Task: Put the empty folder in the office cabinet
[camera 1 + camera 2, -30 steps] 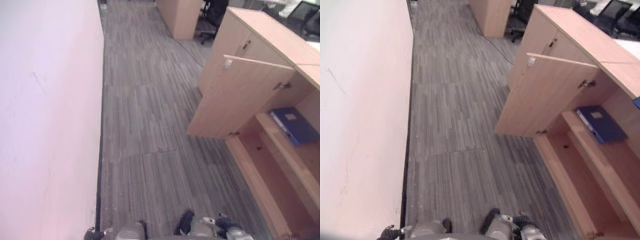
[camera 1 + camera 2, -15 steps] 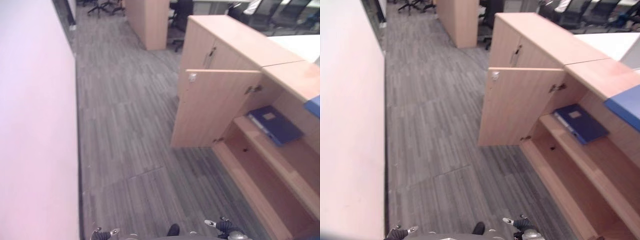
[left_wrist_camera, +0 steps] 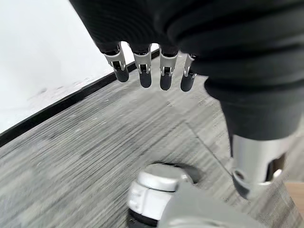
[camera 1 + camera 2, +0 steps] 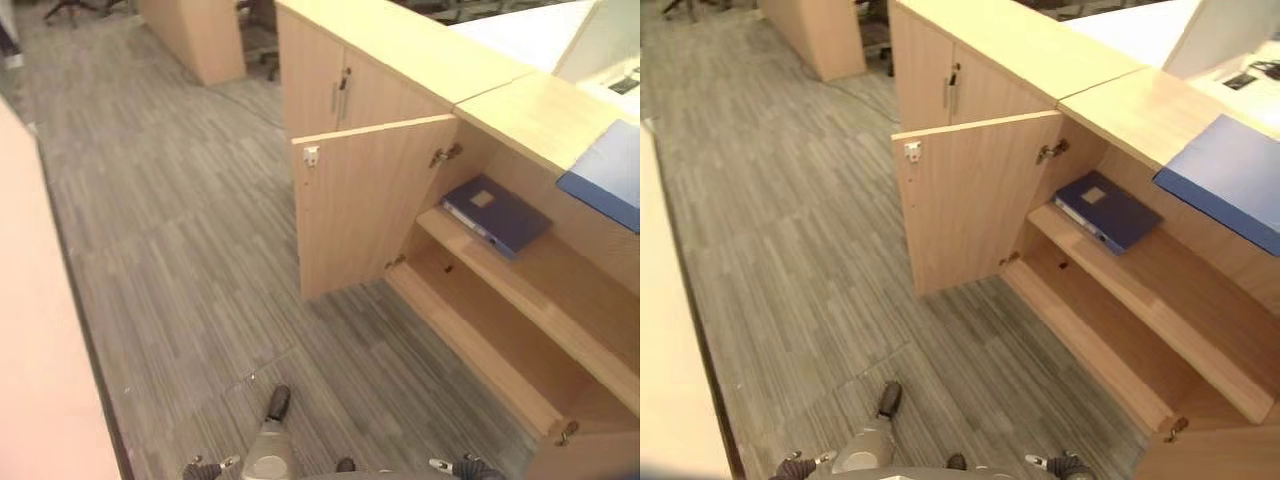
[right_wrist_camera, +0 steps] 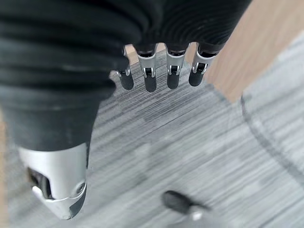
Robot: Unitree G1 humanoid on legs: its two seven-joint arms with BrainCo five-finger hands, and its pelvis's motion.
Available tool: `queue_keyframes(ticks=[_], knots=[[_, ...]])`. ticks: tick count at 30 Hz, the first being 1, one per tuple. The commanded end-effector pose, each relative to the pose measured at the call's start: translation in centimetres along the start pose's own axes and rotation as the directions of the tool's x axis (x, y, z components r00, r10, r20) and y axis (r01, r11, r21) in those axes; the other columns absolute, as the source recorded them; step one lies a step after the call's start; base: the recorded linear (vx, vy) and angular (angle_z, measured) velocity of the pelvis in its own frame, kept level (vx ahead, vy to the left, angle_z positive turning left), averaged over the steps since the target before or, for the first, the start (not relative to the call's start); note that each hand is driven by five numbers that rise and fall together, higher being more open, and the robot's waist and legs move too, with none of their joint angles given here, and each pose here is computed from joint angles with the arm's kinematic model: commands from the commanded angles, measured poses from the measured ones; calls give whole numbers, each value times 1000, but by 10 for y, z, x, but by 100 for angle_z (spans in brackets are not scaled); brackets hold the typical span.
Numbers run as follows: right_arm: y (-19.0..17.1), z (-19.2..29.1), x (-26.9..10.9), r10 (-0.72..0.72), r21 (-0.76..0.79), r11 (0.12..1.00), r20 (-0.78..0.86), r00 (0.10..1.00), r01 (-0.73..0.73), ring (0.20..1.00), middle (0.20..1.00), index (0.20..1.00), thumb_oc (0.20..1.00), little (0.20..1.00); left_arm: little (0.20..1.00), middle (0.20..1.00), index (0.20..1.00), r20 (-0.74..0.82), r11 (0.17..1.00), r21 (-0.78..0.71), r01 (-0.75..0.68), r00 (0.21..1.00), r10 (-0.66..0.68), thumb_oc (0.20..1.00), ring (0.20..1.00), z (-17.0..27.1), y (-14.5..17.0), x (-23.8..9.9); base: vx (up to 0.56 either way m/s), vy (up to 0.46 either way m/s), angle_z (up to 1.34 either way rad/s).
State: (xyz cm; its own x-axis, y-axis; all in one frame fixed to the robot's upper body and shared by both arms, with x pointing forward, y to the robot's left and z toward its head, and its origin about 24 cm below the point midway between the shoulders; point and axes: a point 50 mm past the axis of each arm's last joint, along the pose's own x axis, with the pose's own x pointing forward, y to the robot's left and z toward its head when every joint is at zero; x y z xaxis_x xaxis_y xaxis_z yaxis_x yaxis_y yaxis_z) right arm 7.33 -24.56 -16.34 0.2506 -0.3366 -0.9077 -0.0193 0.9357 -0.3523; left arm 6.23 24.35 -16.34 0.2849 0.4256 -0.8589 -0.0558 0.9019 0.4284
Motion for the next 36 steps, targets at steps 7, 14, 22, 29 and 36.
queue_keyframes(ticks=[7, 14, 22, 29, 36], knots=[[11, 19, 0, 40, 53, 998, 47, 998, -42, 1000, 1000, 1000, 1000, 1000, 1000, 1000, 1000, 62, 1000, 17, -18, 998, 17, 1000, 1000, 19, 7, 4, 96, 261, -48], [14, 31, -1, 62, 60, 996, 98, 993, -68, 1000, 1000, 1000, 1000, 1000, 1000, 1000, 1000, 22, 998, 53, 32, 999, -33, 1000, 1000, 11, 10, 4, 51, 270, -92], [15, 54, -2, 68, 13, 997, 158, 985, -71, 1000, 1000, 1000, 1000, 1000, 1000, 1000, 1000, 63, 996, 72, 54, 996, -58, 1000, 1000, 25, 9, 5, 54, -62, -91], [20, 37, -1, 81, -13, 997, 106, 991, -80, 1000, 1000, 1000, 1000, 1000, 1000, 1000, 1000, 27, 993, 96, 69, 997, -72, 1000, 1000, 15, 8, 5, 196, -209, -27], [15, 32, 0, 67, -11, 998, 88, 994, -66, 1000, 1000, 1000, 1000, 1000, 1000, 1000, 1000, 11, 998, 15, 65, 998, -65, 1000, 1000, 14, 10, 5, 192, -310, -12]])
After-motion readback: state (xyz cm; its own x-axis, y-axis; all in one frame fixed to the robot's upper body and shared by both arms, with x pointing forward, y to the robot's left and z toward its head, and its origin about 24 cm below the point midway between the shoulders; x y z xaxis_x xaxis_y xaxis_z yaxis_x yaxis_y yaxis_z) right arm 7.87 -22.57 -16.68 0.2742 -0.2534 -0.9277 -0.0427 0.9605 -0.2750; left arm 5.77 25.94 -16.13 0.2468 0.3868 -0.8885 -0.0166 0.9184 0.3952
